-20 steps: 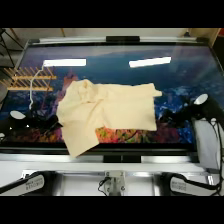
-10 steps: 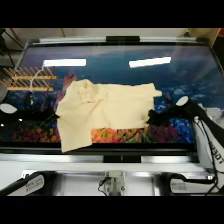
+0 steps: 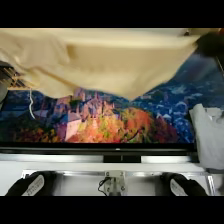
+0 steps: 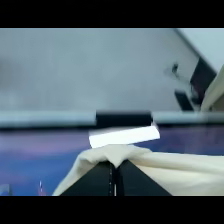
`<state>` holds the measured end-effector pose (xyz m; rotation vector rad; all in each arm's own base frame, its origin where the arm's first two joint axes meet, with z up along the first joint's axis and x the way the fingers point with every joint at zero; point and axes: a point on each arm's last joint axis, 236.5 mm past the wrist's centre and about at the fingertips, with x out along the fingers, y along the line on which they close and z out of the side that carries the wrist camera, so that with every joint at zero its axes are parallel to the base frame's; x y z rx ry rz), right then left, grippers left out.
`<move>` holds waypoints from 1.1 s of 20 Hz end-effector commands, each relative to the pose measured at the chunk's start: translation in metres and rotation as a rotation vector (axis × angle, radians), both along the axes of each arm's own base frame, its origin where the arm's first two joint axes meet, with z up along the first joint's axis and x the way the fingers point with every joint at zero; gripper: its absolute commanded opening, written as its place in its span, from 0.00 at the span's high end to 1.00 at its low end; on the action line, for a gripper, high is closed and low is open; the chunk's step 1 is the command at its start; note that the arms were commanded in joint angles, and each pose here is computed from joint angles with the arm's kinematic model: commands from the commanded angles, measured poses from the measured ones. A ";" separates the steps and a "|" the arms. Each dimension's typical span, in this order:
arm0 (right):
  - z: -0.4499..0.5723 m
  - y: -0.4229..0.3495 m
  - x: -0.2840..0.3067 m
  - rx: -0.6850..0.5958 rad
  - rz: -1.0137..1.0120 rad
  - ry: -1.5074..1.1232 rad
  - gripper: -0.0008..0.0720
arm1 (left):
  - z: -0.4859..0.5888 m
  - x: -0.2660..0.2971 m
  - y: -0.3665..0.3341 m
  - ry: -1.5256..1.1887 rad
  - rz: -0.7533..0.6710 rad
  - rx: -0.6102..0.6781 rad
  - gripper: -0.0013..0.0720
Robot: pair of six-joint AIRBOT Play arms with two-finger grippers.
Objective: Fold the shirts.
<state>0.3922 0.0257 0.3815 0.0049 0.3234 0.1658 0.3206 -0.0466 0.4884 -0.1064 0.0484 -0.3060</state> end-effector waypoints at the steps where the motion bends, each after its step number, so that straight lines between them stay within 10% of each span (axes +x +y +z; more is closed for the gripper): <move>1: 0.162 -0.029 -0.137 -0.102 -0.164 -0.453 0.90 | 0.128 -0.148 -0.034 -0.424 0.019 0.086 0.93; 10: 0.096 -0.064 -0.194 -0.175 -0.304 -0.169 0.90 | 0.067 -0.165 -0.016 -0.209 0.128 0.025 0.93; 22: -0.299 -0.069 0.054 -0.111 -0.233 0.808 0.90 | -0.329 0.094 0.024 0.871 0.050 -0.096 0.93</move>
